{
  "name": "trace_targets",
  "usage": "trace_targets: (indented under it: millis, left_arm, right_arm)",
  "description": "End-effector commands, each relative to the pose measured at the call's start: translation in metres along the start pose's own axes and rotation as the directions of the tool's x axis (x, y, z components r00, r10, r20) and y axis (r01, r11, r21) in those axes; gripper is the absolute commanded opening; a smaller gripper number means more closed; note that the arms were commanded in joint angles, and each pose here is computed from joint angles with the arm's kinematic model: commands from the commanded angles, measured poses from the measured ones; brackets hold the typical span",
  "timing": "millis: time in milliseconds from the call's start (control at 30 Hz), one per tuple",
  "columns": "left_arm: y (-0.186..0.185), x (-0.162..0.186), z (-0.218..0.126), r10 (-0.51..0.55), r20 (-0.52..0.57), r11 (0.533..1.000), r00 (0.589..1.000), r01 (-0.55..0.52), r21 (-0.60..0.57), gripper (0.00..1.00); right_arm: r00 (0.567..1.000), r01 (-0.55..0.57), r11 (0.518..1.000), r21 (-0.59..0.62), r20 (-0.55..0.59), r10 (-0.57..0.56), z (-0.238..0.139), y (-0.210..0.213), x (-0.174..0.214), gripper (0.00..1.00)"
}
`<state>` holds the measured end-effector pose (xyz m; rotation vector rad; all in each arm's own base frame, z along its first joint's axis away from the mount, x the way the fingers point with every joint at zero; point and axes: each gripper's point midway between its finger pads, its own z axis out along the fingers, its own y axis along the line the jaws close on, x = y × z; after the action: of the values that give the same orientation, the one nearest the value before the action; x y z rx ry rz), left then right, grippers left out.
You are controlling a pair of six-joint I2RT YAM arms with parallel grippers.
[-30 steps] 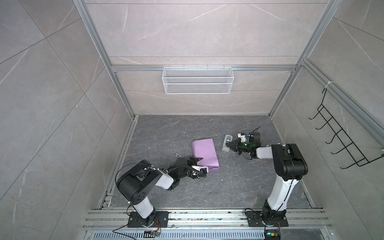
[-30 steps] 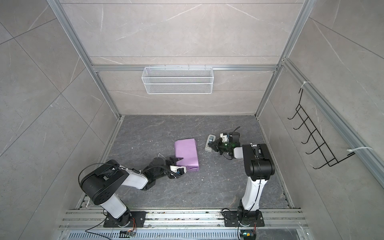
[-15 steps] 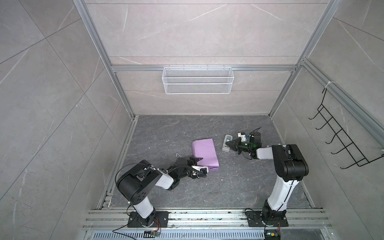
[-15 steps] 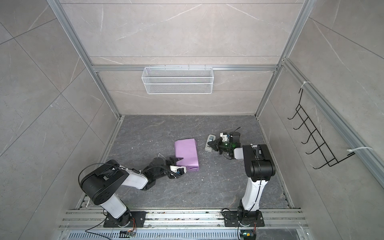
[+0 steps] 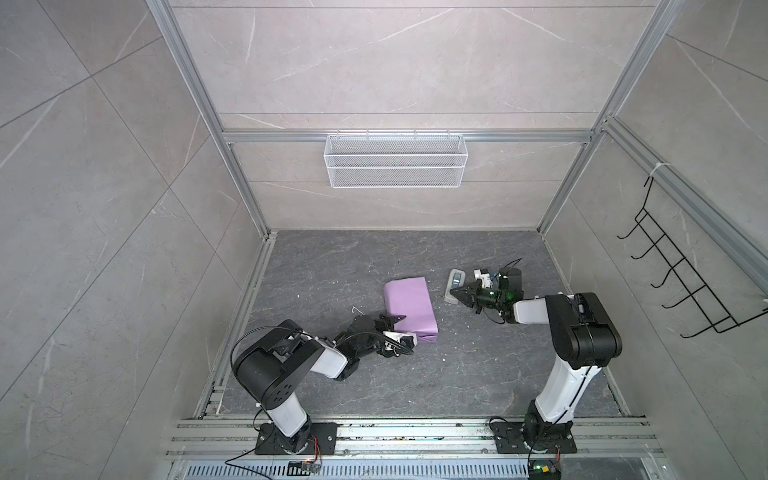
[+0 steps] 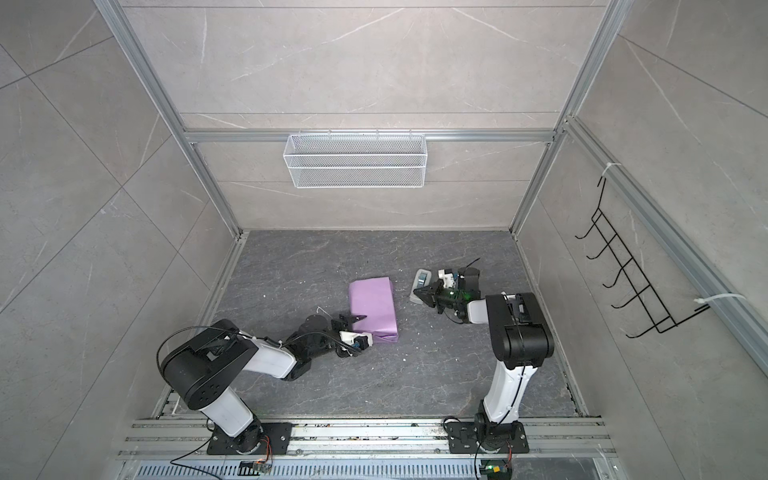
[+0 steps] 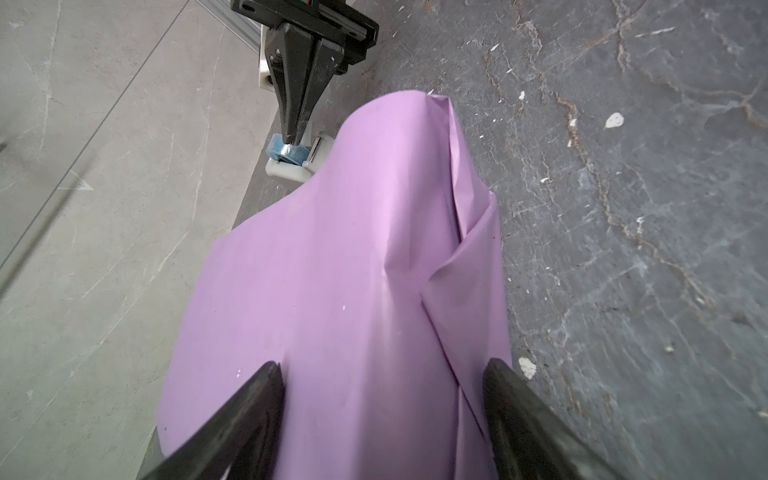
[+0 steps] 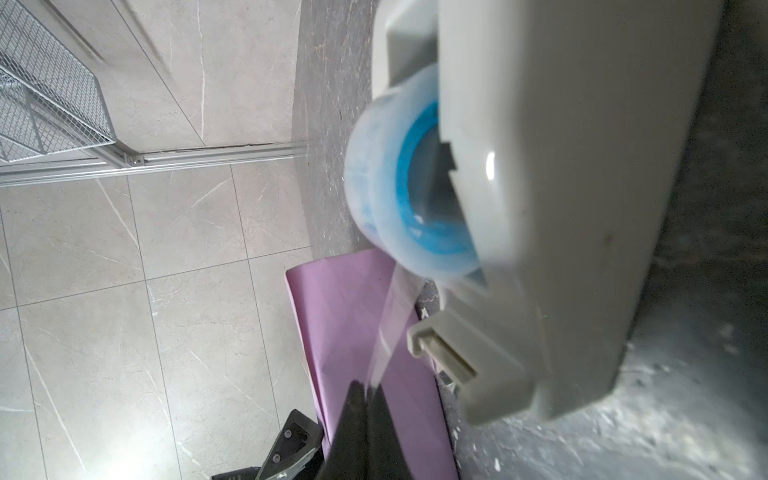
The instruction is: Wrap the gift box in paper
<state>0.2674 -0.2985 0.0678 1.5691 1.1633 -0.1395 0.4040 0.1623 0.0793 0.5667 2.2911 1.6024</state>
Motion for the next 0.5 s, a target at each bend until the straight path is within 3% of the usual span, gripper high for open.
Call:
trace_targets:
  millis: [0,467]
  left_arm:
    - [-0.016,0.017,0.001,-0.067,-0.061,0.996,0.996,0.07,0.058,0.77]
    - [-0.015,0.017,0.001,-0.068,-0.06,0.996,0.996,0.071,0.055,0.77]
  right_arm:
    - [0.998,0.022,0.999,-0.036,-0.051,-0.024,0.0,0.012,0.019,0.0]
    - [0.998,-0.008,1.0,0.015,-0.058,0.009,0.005,-0.015,0.032,0.0]
